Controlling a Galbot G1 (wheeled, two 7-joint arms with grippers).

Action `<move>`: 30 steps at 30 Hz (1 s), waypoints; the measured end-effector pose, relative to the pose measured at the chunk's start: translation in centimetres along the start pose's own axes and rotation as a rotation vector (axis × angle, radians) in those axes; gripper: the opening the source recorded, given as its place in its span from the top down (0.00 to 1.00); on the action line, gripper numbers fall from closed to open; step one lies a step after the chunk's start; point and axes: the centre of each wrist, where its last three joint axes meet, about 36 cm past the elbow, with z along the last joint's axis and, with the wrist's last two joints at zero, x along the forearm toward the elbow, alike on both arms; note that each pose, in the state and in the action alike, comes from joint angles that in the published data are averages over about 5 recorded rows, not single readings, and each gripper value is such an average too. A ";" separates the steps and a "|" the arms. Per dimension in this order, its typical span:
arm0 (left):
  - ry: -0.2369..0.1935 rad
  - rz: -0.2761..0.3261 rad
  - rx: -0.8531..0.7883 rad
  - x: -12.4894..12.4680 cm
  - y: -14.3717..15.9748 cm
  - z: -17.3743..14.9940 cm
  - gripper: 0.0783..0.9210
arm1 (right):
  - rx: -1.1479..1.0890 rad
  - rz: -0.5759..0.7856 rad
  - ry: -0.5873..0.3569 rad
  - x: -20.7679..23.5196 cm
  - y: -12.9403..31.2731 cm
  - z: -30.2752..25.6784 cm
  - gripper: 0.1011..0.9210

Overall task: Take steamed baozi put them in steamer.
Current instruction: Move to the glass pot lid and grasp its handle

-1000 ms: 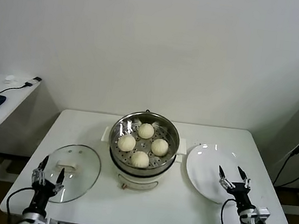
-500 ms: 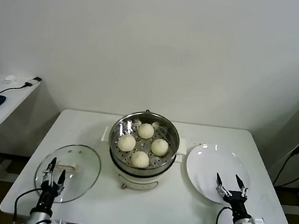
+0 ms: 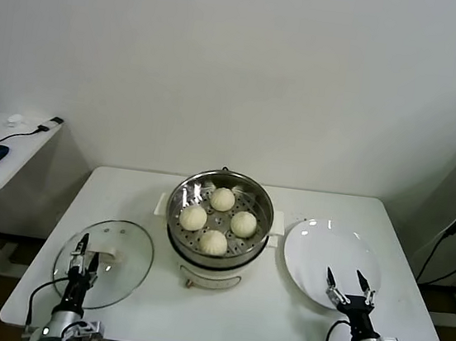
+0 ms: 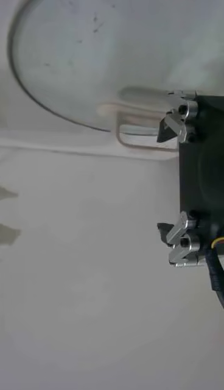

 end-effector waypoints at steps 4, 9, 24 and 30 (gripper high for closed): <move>-0.006 0.003 -0.014 -0.5 -0.6 0.4 0.15 | -0.001 -0.001 -0.002 0.0 0.3 0.0 0.12; -0.014 0.009 -0.035 -0.9 -1.2 1.0 0.30 | -0.001 -0.002 -0.001 0.0 0.6 0.1 0.12; -0.043 0.013 -0.072 -1.5 -2.9 1.8 0.82 | -0.006 -0.002 0.007 0.2 1.2 0.9 0.12; -0.039 0.005 -0.072 -1.7 -2.6 2.1 0.93 | -0.008 0.002 0.006 0.4 1.1 0.9 0.12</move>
